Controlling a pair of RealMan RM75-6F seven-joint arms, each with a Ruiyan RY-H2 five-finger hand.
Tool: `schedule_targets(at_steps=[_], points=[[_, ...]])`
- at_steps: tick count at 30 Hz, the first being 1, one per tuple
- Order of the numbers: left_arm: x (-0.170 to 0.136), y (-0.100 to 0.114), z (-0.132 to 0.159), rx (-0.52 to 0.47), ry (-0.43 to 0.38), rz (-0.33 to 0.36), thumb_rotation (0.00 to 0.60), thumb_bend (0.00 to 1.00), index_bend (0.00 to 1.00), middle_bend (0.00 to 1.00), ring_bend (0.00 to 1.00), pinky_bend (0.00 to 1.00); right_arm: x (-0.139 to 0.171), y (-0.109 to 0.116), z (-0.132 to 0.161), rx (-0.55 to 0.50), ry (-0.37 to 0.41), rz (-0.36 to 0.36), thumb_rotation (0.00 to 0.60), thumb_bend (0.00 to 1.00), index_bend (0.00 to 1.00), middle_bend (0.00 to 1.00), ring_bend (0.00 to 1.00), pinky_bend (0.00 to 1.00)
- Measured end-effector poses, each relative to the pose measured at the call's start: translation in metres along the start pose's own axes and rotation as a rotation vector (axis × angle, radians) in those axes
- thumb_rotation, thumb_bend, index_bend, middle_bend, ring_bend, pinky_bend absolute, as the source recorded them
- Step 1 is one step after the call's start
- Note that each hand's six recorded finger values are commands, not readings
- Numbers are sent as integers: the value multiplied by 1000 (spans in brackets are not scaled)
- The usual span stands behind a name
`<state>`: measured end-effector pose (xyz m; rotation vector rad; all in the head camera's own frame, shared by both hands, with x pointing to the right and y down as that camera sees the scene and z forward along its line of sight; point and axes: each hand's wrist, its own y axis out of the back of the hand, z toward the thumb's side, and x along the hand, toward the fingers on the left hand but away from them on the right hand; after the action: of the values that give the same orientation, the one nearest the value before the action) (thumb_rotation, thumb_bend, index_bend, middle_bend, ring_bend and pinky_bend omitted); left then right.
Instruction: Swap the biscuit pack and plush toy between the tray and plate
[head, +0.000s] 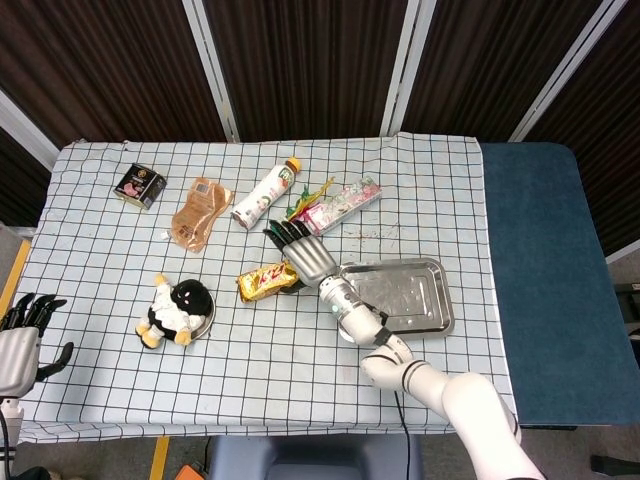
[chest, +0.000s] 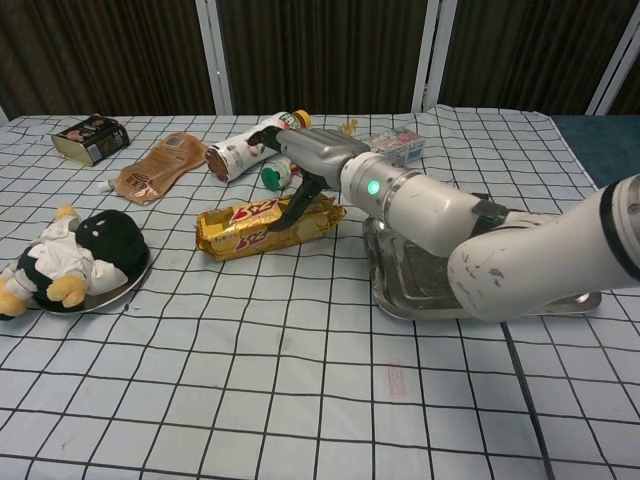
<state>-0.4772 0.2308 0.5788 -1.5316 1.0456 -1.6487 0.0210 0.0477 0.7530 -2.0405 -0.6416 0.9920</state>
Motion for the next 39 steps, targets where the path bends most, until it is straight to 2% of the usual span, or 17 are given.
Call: schedule_targets(at_steps=[5,8,12,13,15,19,22,25,31,37,39], points=[[-1,0,2,3,-8,1,600,370,202,145,64,162,19,14,-14,-16,21,-20,600,93,0,0,0,0],[-1,0,3,3,-9,2,600,369,198,145,63,162,42,25,-22,-8,31,-36,600,93,0,0,0,0],[-2,1,6,-2,-10,14,600,369,130,146,63,161,91,42,-38,33,22,-59,600,92,0,0,0,0],[-1,2,7,-5,-9,20,600,369,113,145,63,161,112,50,-47,45,6,-69,600,92,0,0,0,0],[-1,2,9,-15,-9,30,600,370,93,145,63,162,151,64,-66,62,-40,-88,600,93,0,0,0,0],[1,-1,14,-19,-8,25,600,371,86,145,64,161,260,91,-127,113,-243,-122,600,76,0,0,0,0],[3,-5,19,-6,-14,2,600,372,76,140,63,161,328,98,-156,181,-387,-139,600,61,0,0,0,0],[5,-7,27,-2,-27,-17,600,374,46,118,62,161,371,100,-169,236,-483,-172,600,56,0,0,0,0],[12,-9,50,-16,-78,-50,600,369,0,1,0,152,405,98,-187,250,-582,-275,600,49,0,0,0,0],[26,-21,83,-35,-133,-129,600,365,0,0,0,140,415,107,-184,184,-565,-374,600,49,0,0,0,0],[32,-31,103,-50,-167,-165,600,371,0,0,0,130,419,110,-180,171,-548,-402,600,50,0,0,0,0]])
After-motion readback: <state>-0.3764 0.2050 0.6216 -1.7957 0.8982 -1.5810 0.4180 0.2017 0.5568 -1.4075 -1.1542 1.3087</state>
